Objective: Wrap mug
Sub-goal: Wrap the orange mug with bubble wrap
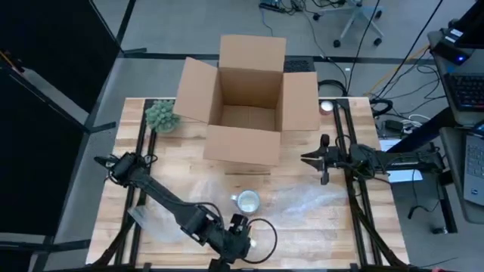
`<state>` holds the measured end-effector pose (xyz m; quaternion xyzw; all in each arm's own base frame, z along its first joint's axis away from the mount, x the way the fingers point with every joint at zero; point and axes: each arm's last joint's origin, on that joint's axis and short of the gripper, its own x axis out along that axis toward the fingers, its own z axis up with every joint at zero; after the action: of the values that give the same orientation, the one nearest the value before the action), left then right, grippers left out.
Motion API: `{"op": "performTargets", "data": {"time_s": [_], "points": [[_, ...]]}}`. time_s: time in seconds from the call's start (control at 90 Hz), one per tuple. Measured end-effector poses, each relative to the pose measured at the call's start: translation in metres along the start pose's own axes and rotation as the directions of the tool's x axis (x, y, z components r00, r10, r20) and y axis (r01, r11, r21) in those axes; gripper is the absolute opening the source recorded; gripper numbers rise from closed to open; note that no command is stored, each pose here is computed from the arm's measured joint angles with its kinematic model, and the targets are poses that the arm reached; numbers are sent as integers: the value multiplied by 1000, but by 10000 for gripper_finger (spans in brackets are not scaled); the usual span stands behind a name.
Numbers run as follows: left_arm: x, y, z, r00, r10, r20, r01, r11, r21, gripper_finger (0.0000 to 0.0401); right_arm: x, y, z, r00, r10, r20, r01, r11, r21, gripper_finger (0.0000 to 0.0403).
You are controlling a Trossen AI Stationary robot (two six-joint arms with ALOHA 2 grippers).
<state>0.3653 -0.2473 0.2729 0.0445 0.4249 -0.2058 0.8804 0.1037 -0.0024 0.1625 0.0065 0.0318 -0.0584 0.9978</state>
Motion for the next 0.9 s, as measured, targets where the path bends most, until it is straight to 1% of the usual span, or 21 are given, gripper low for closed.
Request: {"op": "performTargets", "data": {"time_s": [0.111,0.222,0.311,0.456,0.567,0.656,0.722,0.811,0.9], "points": [[4,1,-1,1000,10,-7,-10,1000,-2,135,0,0,0,1000,0,0,0,1000,0,45],[14,2,-5,999,19,-38,-20,1000,-5,135,0,0,0,1000,0,0,0,1000,0,45],[23,3,-11,996,30,-84,-34,999,-41,135,0,0,0,1000,0,0,0,1000,0,45],[26,8,-22,980,58,-193,-81,990,-116,135,0,0,0,1000,0,0,0,1000,0,45],[27,9,-22,980,61,-187,-89,986,-143,135,0,0,0,1000,0,0,0,1000,0,45],[27,8,-22,979,62,-192,-91,985,-144,135,0,0,0,1000,0,0,0,1000,0,45],[34,8,-24,978,63,-198,-92,986,-142,135,0,0,0,1000,0,0,0,1000,0,45],[49,9,-30,971,70,-227,-98,988,-116,135,0,0,0,1000,0,0,0,1000,0,45],[64,12,-36,966,76,-249,-107,988,-112,135,0,0,0,1000,0,0,0,1000,0,45]]}}
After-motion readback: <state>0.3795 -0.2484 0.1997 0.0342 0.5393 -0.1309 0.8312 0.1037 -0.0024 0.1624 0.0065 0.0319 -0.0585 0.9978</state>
